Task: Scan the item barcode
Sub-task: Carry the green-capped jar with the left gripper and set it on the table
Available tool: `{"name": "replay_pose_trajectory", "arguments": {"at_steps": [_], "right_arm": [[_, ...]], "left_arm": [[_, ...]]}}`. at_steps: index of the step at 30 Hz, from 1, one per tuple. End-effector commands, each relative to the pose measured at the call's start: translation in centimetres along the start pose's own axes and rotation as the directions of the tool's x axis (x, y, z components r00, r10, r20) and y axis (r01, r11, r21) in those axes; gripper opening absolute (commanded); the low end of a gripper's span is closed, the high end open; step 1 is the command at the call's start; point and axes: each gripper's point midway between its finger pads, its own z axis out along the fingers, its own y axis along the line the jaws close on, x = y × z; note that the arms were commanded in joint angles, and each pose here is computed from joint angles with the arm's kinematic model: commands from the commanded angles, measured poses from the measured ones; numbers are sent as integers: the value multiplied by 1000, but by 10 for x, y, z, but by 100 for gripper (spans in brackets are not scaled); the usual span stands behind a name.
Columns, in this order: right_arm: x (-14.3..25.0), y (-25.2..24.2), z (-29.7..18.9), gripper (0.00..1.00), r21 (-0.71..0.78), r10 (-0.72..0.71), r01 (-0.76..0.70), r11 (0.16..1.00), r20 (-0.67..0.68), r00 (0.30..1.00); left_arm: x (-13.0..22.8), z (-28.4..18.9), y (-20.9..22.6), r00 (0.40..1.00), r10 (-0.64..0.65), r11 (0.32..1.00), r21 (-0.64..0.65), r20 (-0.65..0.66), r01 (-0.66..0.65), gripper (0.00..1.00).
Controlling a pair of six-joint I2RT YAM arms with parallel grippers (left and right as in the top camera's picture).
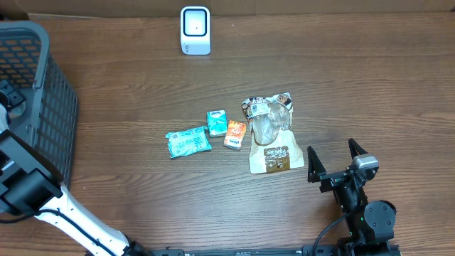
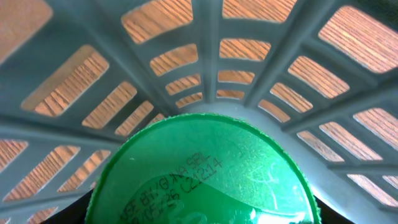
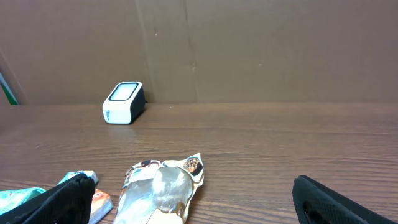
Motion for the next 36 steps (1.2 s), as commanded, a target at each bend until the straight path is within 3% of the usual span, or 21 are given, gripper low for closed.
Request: {"name": "replay_pose_trajectory", "arguments": {"at_steps": [1,6,13,17,21,25,30,36], "right_arm": [[2,0,0,100,-2,-4,4,1000,4,1000],[2,0,0,100,-2,-4,4,1000,4,1000],[2,0,0,100,-2,-4,4,1000,4,1000],[2,0,0,100,-2,-4,4,1000,4,1000],[2,0,0,100,-2,-4,4,1000,4,1000],[2,0,0,100,-2,-4,4,1000,4,1000],[2,0,0,100,-2,-4,4,1000,4,1000],[2,0,0,100,-2,-4,4,1000,4,1000]], "left_arm": [[-29,-41,-12,998,-8,1000,21,67,6,58],[-72,-136,-29,975,-80,995,69,206,68,54],[-95,-273,-41,920,-146,984,145,364,99,54],[-93,-364,-51,867,-188,971,220,462,94,57],[-66,-424,-74,861,-160,960,279,482,22,57],[-26,-449,-107,900,-95,937,343,425,-63,57],[36,-446,-165,960,85,874,442,267,-200,58],[102,-410,-218,942,328,823,470,67,-320,59]]}}
